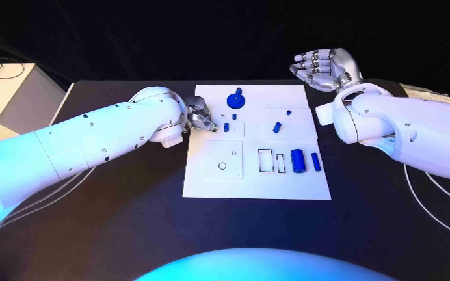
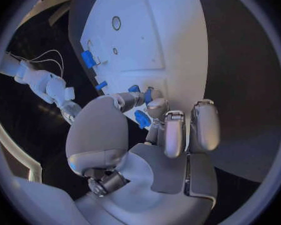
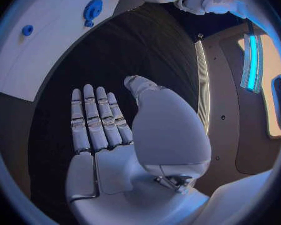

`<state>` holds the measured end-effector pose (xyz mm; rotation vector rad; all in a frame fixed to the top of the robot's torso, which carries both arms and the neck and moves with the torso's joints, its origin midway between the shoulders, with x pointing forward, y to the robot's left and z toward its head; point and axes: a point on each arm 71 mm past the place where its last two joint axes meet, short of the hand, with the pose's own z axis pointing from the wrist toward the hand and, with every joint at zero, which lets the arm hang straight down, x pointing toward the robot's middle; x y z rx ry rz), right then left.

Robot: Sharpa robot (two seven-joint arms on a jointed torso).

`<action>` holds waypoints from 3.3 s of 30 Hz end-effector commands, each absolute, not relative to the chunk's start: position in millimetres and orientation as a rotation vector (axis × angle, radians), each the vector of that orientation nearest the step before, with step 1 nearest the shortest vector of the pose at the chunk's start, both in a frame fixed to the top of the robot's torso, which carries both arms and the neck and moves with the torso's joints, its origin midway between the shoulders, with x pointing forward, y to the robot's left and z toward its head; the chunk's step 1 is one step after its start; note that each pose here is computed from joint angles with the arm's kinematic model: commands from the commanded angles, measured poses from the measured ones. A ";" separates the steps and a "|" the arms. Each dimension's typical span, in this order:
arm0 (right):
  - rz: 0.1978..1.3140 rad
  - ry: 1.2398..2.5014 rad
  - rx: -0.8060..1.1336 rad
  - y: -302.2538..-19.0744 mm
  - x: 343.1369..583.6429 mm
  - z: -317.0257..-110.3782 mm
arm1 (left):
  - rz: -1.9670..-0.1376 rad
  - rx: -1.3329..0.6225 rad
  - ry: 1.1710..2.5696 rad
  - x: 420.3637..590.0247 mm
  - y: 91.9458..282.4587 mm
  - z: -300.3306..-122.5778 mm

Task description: Assemble the parts on the task board

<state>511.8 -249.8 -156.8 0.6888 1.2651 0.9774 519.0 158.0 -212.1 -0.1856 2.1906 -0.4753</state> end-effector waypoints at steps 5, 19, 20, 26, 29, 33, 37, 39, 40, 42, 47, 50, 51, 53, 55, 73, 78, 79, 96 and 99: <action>0.996 1.268 0.672 -248.0 511.2 -156.2 | -0.463 -0.165 2.251 514.4 157.2 -221.0; 0.996 1.269 0.672 -248.1 511.1 -156.3 | -0.455 -0.169 2.253 515.3 159.1 -222.3; 0.996 1.269 0.672 -248.1 511.1 -156.3 | -0.455 -0.169 2.253 515.4 159.1 -222.4; 0.996 1.270 0.673 -248.0 510.9 -156.2 | -0.453 -0.171 2.252 515.7 159.0 -222.9; 0.997 1.270 0.673 -247.9 510.7 -156.2 | -0.453 -0.171 2.252 515.9 158.9 -223.0; 0.997 1.270 0.673 -247.8 510.5 -156.2 | -0.452 -0.174 2.249 516.4 159.0 -223.2; 0.997 1.270 0.673 -247.7 510.4 -156.1 | -0.451 -0.178 2.246 516.8 159.3 -223.3; 0.998 1.270 0.673 -247.7 510.2 -156.1 | -0.451 -0.180 2.243 517.1 159.4 -223.2; 0.998 1.270 0.673 -247.8 510.2 -156.1 | -0.450 -0.180 2.240 517.2 159.4 -223.1; 0.998 1.270 0.673 -247.8 510.0 -156.0 | -0.448 -0.179 2.235 517.5 159.5 -222.8; 0.999 1.270 0.673 -247.9 509.6 -155.9 | -0.444 -0.174 2.225 517.8 159.2 -222.2; 1.000 1.271 0.673 -247.6 509.2 -155.9 | -0.442 -0.172 2.218 518.0 158.9 -221.9; 1.001 1.271 0.673 -247.4 509.1 -155.8 | -0.442 -0.171 2.216 518.0 158.8 -221.9; 1.002 1.272 0.673 -247.2 508.9 -155.8 | -0.440 -0.170 2.212 518.2 158.6 -221.8; 1.003 1.272 0.672 -247.1 508.7 -155.7 | -0.438 -0.169 2.206 518.5 158.6 -221.8; 1.004 1.273 0.672 -247.5 508.6 -155.7 | -0.429 -0.159 2.168 518.2 158.4 -220.4; 1.006 1.274 0.671 -247.6 508.7 -155.8 | -0.424 -0.147 2.182 517.4 158.5 -221.4; 1.007 1.275 0.671 -247.5 508.7 -155.8 | -0.423 -0.146 2.184 517.3 158.5 -221.6; 1.011 1.275 0.670 -247.8 508.7 -155.8 | -0.419 -0.145 2.192 517.4 159.6 -222.5; 1.010 1.276 0.671 -247.9 508.8 -155.9 | -0.419 -0.146 2.192 517.4 159.8 -222.6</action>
